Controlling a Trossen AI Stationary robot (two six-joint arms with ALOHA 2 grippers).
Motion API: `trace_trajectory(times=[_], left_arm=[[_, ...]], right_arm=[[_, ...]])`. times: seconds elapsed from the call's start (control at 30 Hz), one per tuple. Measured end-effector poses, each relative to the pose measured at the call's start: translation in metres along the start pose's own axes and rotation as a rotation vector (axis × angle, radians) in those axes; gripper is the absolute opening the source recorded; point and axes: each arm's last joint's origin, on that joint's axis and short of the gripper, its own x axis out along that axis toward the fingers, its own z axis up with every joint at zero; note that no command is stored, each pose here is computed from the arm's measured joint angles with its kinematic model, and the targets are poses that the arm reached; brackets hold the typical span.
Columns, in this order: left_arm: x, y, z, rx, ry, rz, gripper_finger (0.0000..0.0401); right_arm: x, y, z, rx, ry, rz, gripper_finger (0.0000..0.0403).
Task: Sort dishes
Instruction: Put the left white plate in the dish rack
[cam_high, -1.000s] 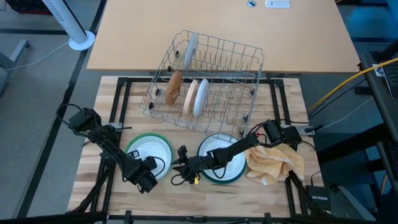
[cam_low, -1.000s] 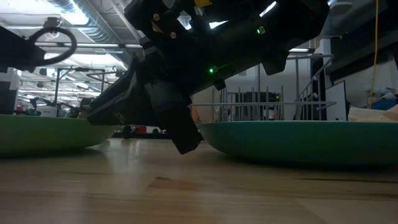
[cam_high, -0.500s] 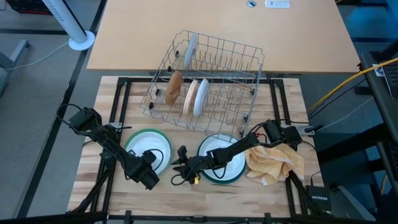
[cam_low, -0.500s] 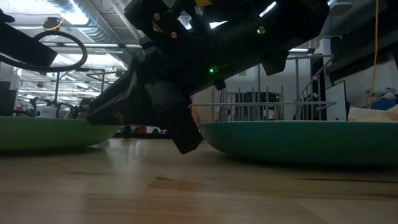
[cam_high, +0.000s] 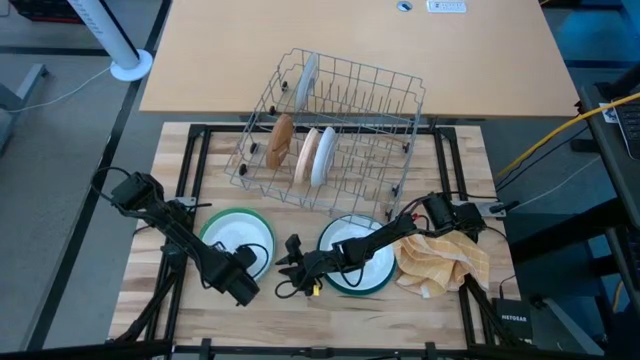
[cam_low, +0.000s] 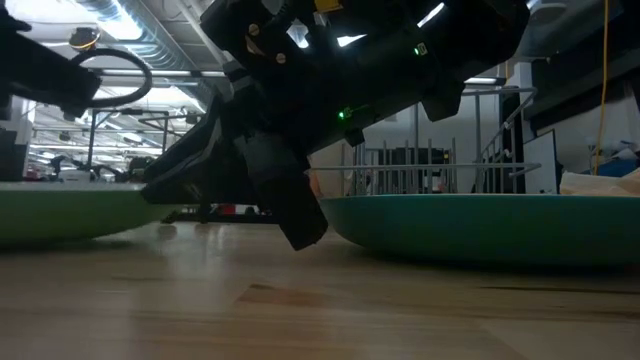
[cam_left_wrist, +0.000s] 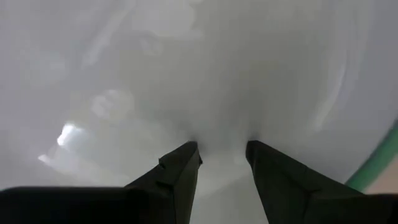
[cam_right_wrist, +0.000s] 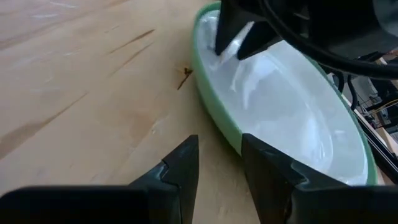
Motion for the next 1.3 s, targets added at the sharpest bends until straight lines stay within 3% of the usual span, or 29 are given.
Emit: trace_trajectory(times=[0.43, 0.67, 0.93, 1.13, 1.3], left_arm=[[-0.012, -0.02, -0.004, 0.194, 0.036, -0.156, 0.0143], [-0.013, -0.018, -0.009, 0.105, 0.057, -0.13, 0.0143], [-0.013, -0.018, -0.008, 0.096, 0.05, -0.127, 0.0143], [-0.013, -0.018, -0.008, 0.097, 0.047, -0.126, 0.0143], [-0.013, -0.018, -0.008, 0.097, 0.046, -0.125, 0.0143]], right_arm=[[0.0, -0.001, 0.0, 0.0, 0.019, -0.03, 0.0127], [0.0, -0.003, -0.001, 0.001, 0.058, -0.092, 0.0127], [0.0, -0.006, -0.001, 0.057, 0.085, -0.152, 0.0127], [0.004, -0.026, 0.01, 0.144, 0.059, -0.219, 0.0127], [0.009, -0.04, 0.001, 0.161, 0.119, -0.186, 0.0127]])
